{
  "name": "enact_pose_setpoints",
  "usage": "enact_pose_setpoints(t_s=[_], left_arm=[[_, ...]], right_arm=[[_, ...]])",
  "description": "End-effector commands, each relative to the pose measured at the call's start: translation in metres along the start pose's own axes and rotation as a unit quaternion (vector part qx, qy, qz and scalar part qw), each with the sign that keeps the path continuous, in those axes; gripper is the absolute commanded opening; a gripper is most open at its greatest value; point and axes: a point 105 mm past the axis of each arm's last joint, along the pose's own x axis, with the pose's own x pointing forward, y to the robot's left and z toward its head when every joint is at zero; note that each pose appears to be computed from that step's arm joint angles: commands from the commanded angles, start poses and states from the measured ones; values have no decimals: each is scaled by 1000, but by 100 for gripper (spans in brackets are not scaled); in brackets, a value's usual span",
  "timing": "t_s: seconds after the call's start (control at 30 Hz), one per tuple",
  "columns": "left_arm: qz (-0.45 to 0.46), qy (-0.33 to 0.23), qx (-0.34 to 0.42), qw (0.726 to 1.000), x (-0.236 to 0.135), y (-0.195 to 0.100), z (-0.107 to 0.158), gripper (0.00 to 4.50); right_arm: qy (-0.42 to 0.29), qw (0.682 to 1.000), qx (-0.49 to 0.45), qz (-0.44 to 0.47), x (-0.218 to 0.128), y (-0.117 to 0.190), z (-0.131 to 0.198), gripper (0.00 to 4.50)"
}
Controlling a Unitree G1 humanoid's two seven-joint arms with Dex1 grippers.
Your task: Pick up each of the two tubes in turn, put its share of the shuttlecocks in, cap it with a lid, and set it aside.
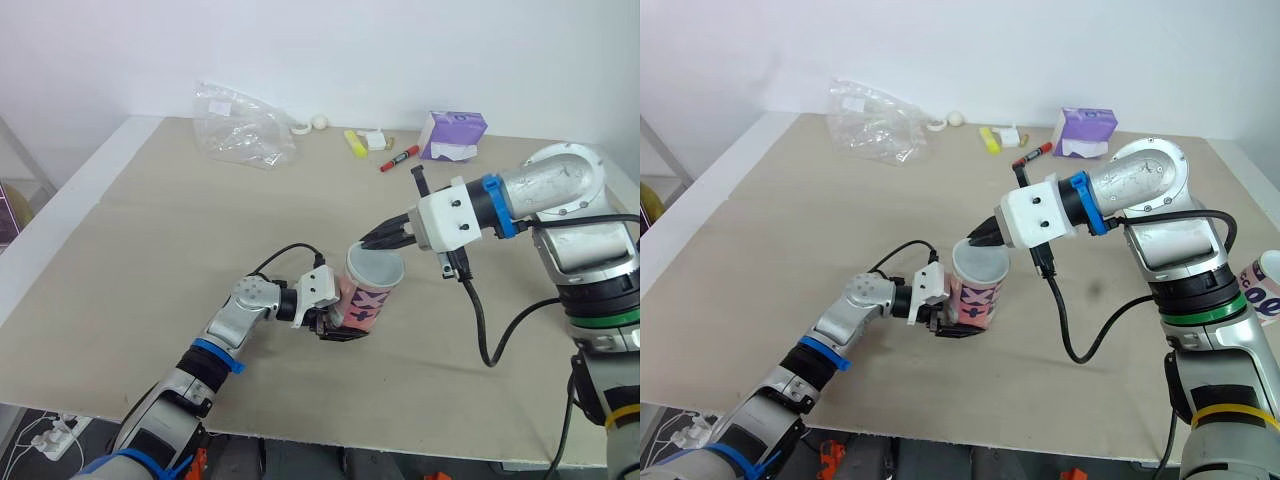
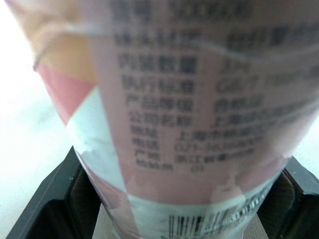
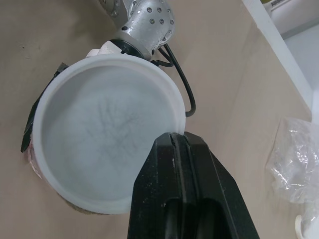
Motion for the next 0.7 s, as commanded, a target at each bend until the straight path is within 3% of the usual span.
enact_pose_setpoints(t_s=[0.03, 0.17, 0.27, 0.37, 0.4, 0.67, 0.7], left_arm=[[18, 57, -25, 998, -9, 0, -28, 380], [18, 57, -26, 998, -9, 1, -28, 380], [18, 57, -26, 998, -9, 1, -28, 380], [18, 58, -27, 998, -10, 0, -29, 380], [18, 59, -27, 998, -10, 0, -29, 380], [21, 60, -26, 998, -13, 3, -28, 380], [22, 60, -26, 998, -13, 4, -28, 380]], right_arm=[[7, 1000, -20, 1, -6, -2, 5, 2], [7, 1000, -10, 3, -7, -2, 4, 2], [9, 1000, -6, 0, -8, -2, 3, 112], [11, 1000, -9, -12, -10, -5, 2, 250], [8, 1000, -6, -20, -12, -7, 3, 270], [-61, 987, 112, -94, -39, -26, 13, 270], [-74, 985, 126, -93, -41, -24, 16, 249]])
